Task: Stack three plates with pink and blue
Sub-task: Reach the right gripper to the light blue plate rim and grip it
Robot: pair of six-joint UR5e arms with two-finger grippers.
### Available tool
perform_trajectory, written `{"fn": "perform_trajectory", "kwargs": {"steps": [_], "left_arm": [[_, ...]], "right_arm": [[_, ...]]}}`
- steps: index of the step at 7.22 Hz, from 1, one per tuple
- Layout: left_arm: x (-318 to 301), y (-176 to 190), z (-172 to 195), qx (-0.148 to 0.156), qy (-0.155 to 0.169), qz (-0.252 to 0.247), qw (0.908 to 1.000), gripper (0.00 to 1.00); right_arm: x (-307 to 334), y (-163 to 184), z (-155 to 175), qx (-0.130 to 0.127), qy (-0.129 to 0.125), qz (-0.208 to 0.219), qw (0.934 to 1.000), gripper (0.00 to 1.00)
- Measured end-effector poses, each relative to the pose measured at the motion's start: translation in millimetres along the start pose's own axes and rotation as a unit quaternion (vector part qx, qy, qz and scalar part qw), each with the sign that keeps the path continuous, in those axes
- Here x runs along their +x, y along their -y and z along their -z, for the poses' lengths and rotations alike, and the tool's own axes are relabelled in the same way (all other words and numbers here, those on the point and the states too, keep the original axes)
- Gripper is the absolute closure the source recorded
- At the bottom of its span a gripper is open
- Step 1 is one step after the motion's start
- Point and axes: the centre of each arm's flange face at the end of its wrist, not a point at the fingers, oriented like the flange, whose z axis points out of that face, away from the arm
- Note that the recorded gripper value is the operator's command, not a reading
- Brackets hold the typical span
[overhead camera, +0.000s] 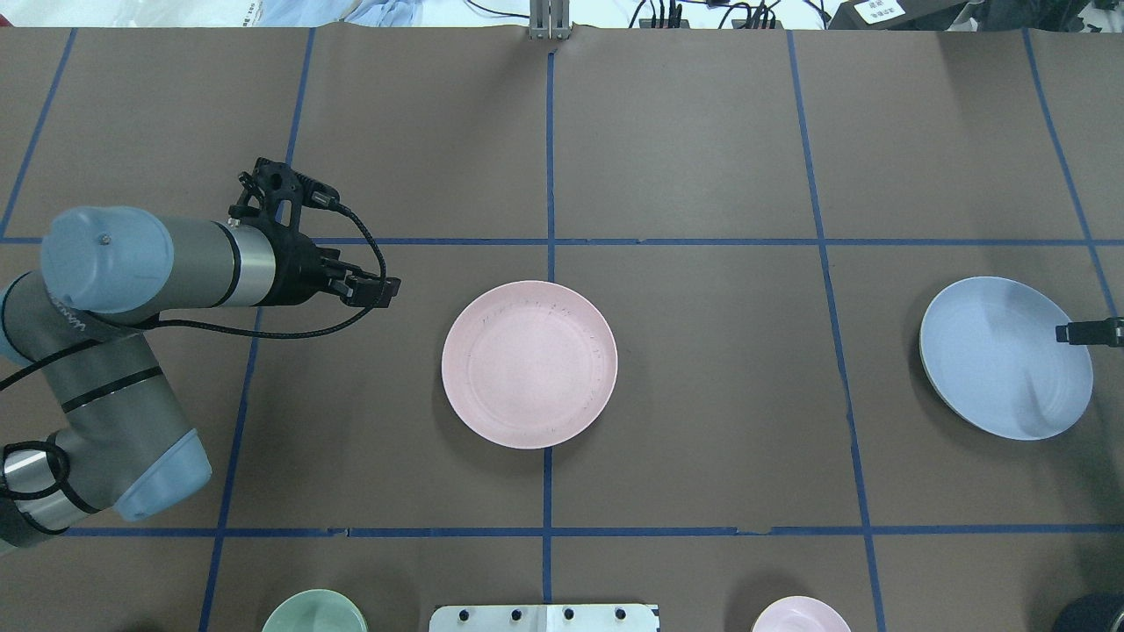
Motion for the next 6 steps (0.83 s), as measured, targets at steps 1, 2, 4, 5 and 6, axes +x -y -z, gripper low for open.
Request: {"fn": "perform_trajectory", "kwargs": {"steps": [1,2,4,5,6], "left_arm": [[0.0,0.0,0.0,0.000,0.000,0.000,1.0000,0.00],[-0.1,0.0,0.0,0.001,0.000,0.000,1.0000,0.00],[-0.2,0.2,0.0,0.001,0.001,0.001,1.0000,0.00],[-0.2,0.2,0.0,0.002,0.001,0.001,1.0000,0.00],[-0.1,-0.1,-0.3,0.001,0.001,0.001,1.0000,0.00]], "right_arm": [[0.8,-4.1,-6.1,-0.004,-0.004,0.002,1.0000,0.42],[1.1,-7.1,-10.0,-0.008,-0.006,0.004,0.9999,0.57],[2.8,-10.1,-14.0,-0.013,-0.008,0.005,0.9999,0.79],[3.4,-10.5,-15.0,-0.013,-0.008,0.005,0.9999,0.79],[4.5,-11.0,-16.2,-0.015,-0.010,0.004,0.9998,0.79]]}}
